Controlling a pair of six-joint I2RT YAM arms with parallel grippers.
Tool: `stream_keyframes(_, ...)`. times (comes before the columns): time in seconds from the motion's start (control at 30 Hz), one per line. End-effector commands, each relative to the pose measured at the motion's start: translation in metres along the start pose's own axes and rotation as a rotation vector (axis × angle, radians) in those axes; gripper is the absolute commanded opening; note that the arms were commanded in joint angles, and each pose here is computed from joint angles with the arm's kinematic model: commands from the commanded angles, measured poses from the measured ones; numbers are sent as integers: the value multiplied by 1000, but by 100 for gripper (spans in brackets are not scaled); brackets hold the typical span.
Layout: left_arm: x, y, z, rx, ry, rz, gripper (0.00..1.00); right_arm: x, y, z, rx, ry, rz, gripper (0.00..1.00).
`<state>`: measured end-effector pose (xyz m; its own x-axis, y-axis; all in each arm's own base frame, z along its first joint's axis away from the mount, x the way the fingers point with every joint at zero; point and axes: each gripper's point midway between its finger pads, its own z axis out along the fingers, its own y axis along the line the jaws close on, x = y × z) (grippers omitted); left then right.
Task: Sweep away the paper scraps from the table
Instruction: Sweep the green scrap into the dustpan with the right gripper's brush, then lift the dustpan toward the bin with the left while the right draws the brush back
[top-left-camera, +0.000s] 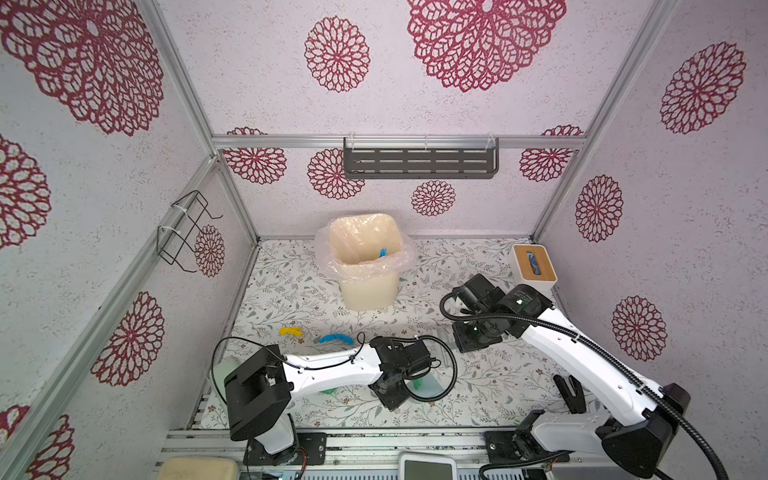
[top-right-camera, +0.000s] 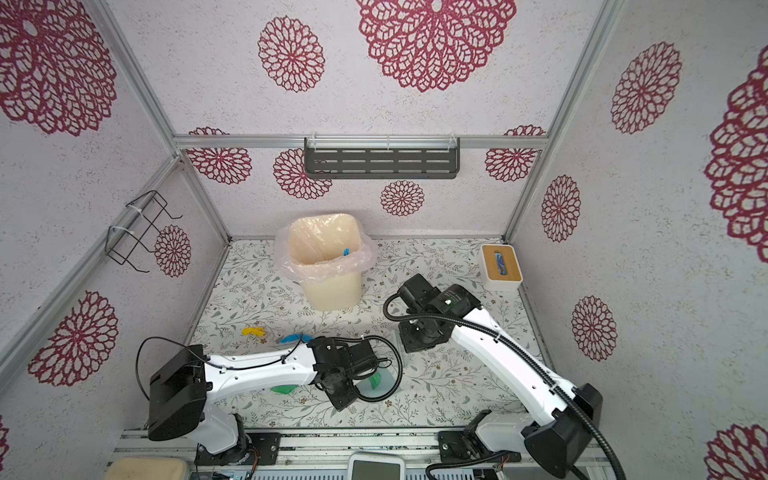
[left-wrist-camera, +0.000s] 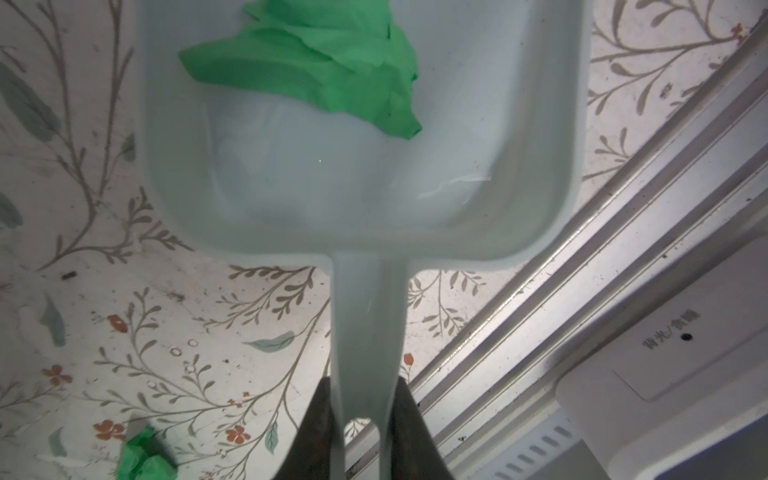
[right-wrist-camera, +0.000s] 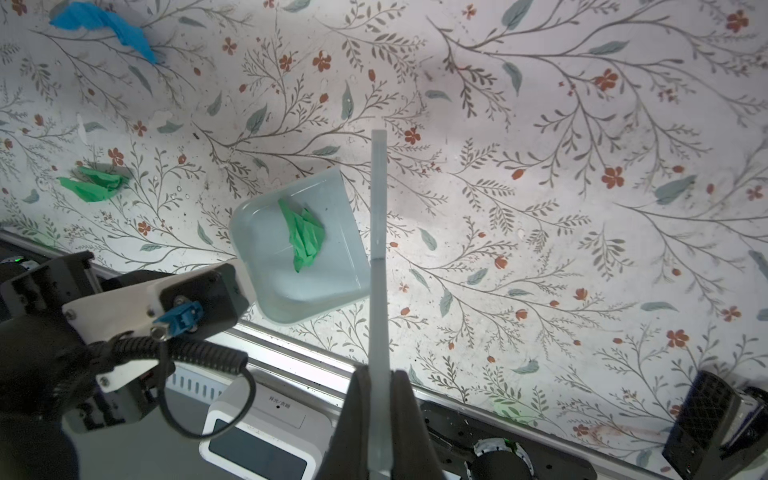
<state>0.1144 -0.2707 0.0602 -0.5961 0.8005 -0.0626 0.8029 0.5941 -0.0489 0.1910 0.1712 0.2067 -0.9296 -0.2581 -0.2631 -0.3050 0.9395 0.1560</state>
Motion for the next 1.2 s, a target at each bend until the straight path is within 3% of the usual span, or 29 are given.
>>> stream_keyframes(0.0, -13, 4, -17, -16, -85, 7, 0, 4, -17, -13, 36, -29, 21, 0)
stream_keyframes(0.27, -31, 8, -54, -39, -259, 7, 0, 6, -40, -24, 20, -109, 106, 0)
stream_keyframes(0.73, -28, 29, -151, -143, -424, -12, 0, 10, -61, -17, -26, -164, 189, 0)
stream_keyframes(1.17, -1, 78, -251, -199, -533, -179, 0, 6, -69, -17, -53, -181, 208, 0)
